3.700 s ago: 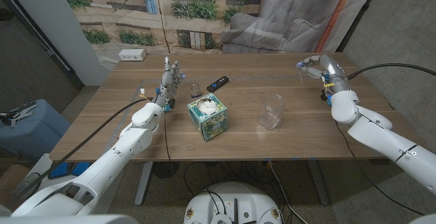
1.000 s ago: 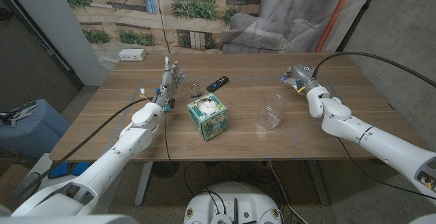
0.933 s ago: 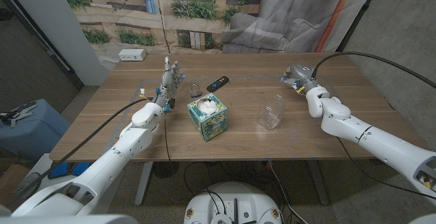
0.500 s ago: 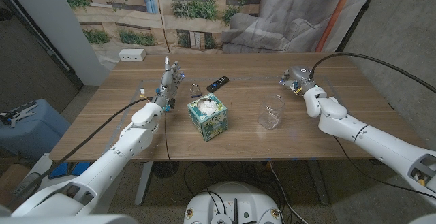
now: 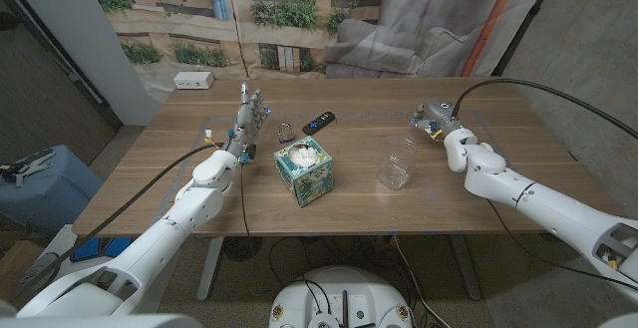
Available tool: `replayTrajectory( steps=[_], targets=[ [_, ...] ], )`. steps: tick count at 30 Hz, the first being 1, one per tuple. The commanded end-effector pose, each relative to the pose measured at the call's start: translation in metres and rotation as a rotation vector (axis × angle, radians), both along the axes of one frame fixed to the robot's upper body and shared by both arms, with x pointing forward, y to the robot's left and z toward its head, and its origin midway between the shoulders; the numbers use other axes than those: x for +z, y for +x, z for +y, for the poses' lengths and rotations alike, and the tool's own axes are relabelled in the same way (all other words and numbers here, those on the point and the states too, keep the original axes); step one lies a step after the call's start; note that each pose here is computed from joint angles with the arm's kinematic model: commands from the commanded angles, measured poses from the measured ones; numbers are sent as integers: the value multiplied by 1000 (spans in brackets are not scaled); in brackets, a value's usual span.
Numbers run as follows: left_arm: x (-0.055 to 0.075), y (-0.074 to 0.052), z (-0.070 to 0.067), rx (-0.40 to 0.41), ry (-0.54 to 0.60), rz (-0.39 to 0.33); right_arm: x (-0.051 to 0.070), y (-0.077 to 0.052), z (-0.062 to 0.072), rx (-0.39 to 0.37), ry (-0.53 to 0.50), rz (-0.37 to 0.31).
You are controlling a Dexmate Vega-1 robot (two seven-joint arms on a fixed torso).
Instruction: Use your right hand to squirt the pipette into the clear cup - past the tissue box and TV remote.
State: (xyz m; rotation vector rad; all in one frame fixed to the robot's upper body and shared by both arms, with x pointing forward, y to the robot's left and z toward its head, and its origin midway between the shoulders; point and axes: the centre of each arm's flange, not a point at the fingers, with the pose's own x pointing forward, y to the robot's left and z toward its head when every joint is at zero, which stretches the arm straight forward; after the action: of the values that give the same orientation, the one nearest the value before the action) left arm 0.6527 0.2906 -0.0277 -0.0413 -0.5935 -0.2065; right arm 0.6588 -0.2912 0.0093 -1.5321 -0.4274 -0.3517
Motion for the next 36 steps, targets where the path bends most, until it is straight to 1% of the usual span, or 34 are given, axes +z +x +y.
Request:
replayTrajectory(
  steps=[1, 13, 16, 21, 23, 25, 31, 36],
  targets=[
    [0, 0, 0, 0, 0, 0, -1, 4, -1, -5, 10, 29],
    [0, 0, 0, 0, 0, 0, 4, 3, 1, 8, 25, 58],
    [0, 0, 0, 0, 0, 0, 5, 3, 0, 14, 34, 88],
    [0, 0, 0, 0, 0, 0, 6, 2, -1, 25, 34, 106],
    [0, 0, 0, 0, 0, 0, 6, 3, -1, 31, 35, 129],
    [0, 0, 0, 0, 0, 0, 7, 3, -2, 35, 40, 135],
    [0, 0, 0, 0, 0, 0, 10, 1, -4, 51, 56, 185],
    [0, 0, 0, 0, 0, 0, 10, -2, -5, 60, 79, 185]
  ],
)
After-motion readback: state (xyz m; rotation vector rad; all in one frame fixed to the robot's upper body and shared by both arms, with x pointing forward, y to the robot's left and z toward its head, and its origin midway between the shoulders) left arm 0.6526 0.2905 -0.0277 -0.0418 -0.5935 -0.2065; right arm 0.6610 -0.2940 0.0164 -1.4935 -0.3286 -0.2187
